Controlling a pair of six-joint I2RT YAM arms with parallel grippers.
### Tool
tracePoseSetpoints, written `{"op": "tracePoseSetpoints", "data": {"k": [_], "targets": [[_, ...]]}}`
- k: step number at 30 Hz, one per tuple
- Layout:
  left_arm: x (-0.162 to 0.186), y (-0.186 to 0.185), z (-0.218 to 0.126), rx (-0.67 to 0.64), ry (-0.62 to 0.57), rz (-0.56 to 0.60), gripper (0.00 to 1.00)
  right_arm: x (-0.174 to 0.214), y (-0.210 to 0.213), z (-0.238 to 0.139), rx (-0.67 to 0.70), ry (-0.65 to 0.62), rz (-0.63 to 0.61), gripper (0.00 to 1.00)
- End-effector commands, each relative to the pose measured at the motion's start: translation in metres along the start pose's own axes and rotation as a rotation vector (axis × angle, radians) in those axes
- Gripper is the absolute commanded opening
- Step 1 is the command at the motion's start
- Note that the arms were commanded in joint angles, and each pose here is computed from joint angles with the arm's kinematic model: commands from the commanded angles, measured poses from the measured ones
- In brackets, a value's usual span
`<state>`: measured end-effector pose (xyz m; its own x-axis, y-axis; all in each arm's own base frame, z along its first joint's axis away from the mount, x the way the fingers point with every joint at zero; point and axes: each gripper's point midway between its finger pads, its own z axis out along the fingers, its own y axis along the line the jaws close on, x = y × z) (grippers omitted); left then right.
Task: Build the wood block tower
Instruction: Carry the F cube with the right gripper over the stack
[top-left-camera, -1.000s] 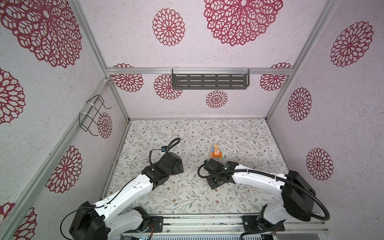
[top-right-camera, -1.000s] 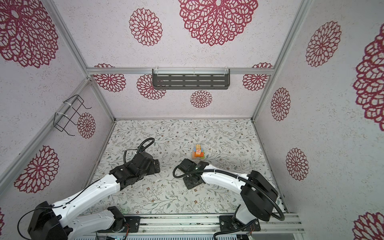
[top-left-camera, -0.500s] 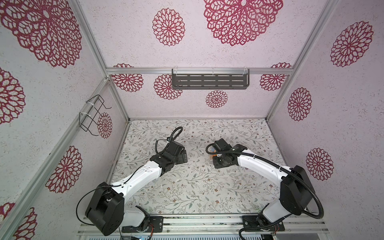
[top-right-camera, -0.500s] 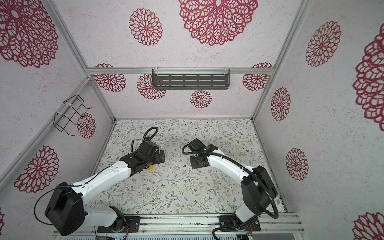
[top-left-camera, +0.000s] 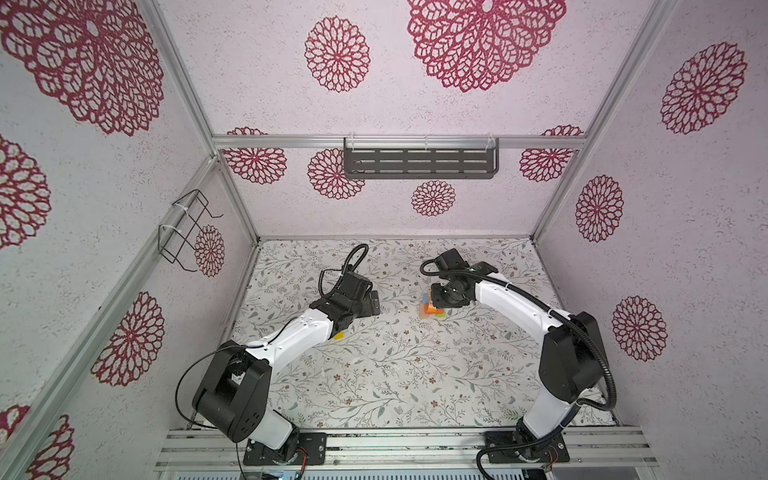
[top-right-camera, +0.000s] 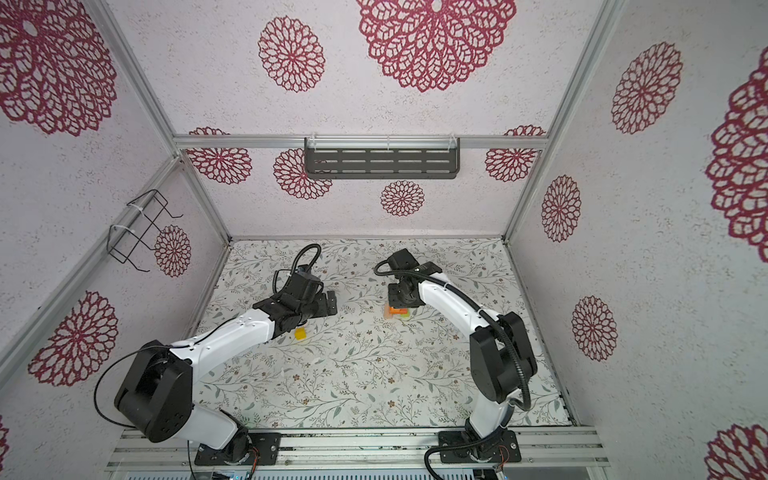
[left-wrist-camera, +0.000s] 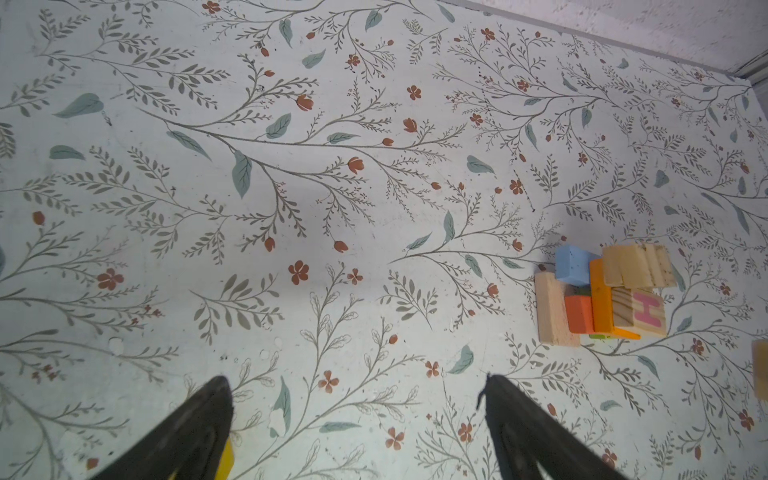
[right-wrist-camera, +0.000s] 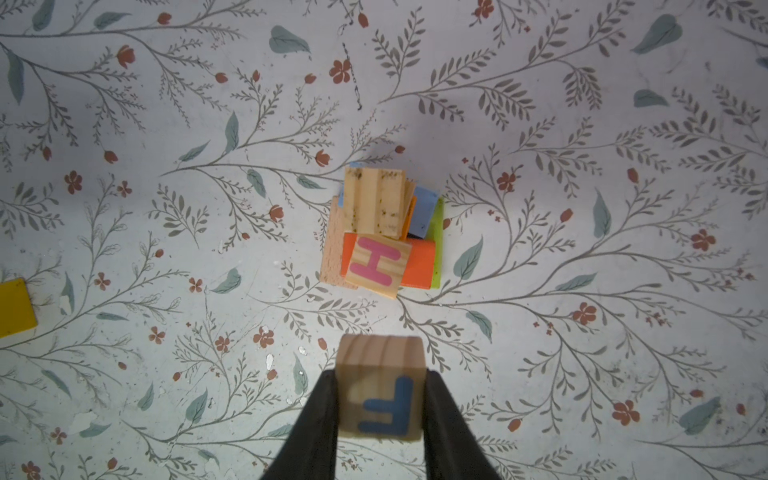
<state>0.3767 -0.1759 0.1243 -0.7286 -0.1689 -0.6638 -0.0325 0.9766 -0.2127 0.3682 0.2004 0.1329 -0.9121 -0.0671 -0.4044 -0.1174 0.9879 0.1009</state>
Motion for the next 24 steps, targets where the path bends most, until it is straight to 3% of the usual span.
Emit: {"op": "tracePoseSetpoints", "data": {"k": [1,24], "targets": [[-0.012,-0.003,0.005,0.024,-0.035,-0.01,0.97,-0.008,0.0,-0.003,-0.006,0.012,-0.003,0.34],[-0.004,0.013,0.022,0.047,-0.001,-0.05,0.97,-0.015,0.003,0.026,0.023,0.072,-0.008,0.35]]}}
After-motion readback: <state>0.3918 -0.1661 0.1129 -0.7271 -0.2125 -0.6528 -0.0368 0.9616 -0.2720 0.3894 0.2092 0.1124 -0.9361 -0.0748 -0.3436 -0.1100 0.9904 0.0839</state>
